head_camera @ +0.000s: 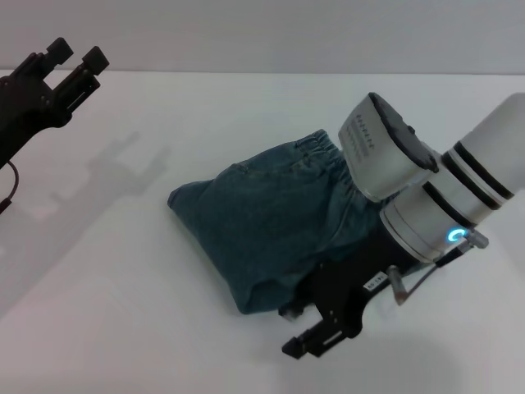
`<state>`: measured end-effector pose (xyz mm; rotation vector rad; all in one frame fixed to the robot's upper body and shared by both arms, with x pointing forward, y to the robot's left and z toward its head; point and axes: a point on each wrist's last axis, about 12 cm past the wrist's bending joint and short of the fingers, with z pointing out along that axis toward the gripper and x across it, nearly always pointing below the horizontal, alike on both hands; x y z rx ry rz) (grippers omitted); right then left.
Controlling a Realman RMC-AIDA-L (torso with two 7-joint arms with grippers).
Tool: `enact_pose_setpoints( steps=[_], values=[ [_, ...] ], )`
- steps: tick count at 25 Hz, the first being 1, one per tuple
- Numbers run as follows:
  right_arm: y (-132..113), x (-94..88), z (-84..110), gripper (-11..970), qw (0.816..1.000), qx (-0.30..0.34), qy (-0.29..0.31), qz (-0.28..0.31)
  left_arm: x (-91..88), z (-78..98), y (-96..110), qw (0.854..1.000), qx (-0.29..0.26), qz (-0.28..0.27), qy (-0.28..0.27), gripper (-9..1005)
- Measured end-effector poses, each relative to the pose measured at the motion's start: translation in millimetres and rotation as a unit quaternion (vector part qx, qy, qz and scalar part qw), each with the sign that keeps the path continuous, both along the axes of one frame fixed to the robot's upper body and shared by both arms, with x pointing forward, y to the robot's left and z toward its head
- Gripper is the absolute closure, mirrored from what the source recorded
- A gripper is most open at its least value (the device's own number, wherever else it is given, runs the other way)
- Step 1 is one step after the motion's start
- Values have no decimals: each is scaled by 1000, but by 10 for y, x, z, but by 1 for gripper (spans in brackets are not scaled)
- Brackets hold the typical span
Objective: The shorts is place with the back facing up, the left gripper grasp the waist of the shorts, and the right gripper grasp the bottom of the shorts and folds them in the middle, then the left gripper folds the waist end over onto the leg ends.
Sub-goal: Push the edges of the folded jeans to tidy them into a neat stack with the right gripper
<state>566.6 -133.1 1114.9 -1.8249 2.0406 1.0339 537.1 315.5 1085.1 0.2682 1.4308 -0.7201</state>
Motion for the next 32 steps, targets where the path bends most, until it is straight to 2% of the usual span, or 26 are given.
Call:
enact_pose_setpoints(
  steps=[11, 20, 32],
  values=[
    [195, 73, -34, 426, 999, 5, -40, -19, 33, 14, 3, 1000, 1, 5, -1, 311],
    [360, 191, -53, 425, 995, -25, -89, -46, 42, 29, 36, 1000, 1, 11, -3, 311],
    [429, 356, 29, 424, 984, 14, -148, -100, 34, 33, 97, 1000, 0, 22, -3, 311]
  ],
)
